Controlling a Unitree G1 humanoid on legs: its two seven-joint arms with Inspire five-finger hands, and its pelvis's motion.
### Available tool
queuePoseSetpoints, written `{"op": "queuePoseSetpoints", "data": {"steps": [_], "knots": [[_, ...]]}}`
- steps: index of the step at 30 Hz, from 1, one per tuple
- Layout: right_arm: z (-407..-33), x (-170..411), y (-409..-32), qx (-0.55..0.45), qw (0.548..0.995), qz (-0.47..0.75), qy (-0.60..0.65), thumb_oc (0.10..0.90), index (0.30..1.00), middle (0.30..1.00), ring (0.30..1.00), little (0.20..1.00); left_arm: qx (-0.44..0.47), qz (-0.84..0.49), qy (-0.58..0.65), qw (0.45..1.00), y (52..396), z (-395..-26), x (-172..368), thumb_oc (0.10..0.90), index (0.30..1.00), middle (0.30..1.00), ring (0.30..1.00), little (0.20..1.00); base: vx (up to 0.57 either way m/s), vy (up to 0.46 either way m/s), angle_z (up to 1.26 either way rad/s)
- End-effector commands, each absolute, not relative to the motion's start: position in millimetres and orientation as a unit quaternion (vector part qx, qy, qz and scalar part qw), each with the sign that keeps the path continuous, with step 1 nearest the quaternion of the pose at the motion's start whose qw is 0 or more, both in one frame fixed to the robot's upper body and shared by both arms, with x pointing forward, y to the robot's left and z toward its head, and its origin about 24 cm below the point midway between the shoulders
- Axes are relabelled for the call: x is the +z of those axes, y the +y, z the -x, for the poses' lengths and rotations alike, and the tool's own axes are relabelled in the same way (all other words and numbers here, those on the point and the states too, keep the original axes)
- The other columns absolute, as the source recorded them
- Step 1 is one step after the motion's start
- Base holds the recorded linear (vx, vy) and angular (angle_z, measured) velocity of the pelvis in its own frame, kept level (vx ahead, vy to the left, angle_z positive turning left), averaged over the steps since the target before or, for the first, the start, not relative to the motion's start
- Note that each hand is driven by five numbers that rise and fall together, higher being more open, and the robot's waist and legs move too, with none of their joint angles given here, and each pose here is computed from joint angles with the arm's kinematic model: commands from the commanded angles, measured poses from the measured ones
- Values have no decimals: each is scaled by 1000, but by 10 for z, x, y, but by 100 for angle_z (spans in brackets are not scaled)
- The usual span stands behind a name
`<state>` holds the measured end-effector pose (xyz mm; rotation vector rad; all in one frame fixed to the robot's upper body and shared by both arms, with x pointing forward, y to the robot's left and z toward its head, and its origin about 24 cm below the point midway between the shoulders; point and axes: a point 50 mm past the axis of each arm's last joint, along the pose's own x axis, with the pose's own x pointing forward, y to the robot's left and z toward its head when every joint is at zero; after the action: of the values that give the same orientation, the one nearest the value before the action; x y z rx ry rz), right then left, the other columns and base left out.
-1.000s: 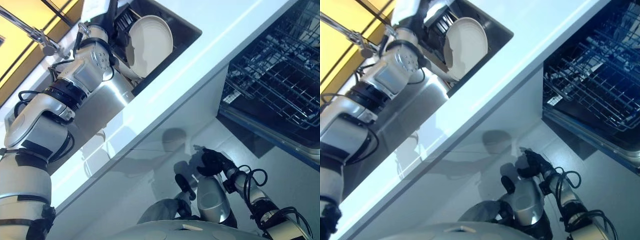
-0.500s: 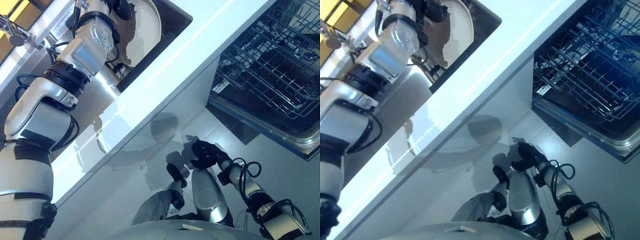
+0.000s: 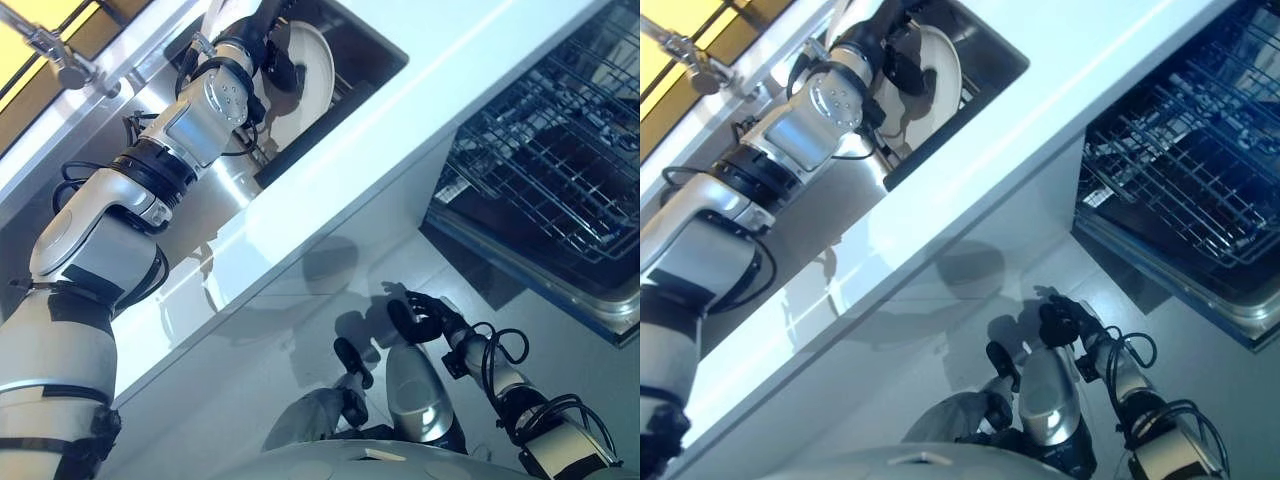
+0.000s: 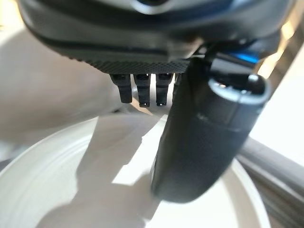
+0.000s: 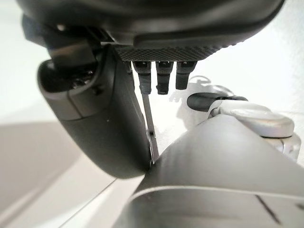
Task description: Pick up plates and place into dishwasher.
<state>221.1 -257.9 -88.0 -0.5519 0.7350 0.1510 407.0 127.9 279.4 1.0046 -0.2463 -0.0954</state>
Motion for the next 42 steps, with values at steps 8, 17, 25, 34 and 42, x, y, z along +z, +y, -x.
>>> {"op": "queuePoseSetpoints", "data": {"steps": [8,17,25,34,42], "knots": [[-1370,-1281,-2683,84,837,261,474,800,900,900,900,900,-26,-454,-95,886,1710,-4034,2852,100,300,300,300,200,89,-2,3],[-1295,-1303,-2661,89,833,261,479,800,900,900,900,900,-27,-455,-95,885,1779,-4035,2824,100,300,300,300,200,0,0,0],[-1205,-1323,-2675,89,827,264,489,800,900,900,900,900,-27,-450,-84,889,1843,-4041,2760,100,300,300,300,200,8,-8,2],[-1096,-1361,-2662,90,821,263,499,800,900,900,900,900,-36,-436,-90,895,1857,-4031,2742,100,300,300,300,200,1,-3,-2],[-1001,-1404,-2652,92,812,262,513,800,900,900,900,900,-59,-413,-104,903,1781,-4012,2725,100,300,300,300,200,5,-3,1]]}}
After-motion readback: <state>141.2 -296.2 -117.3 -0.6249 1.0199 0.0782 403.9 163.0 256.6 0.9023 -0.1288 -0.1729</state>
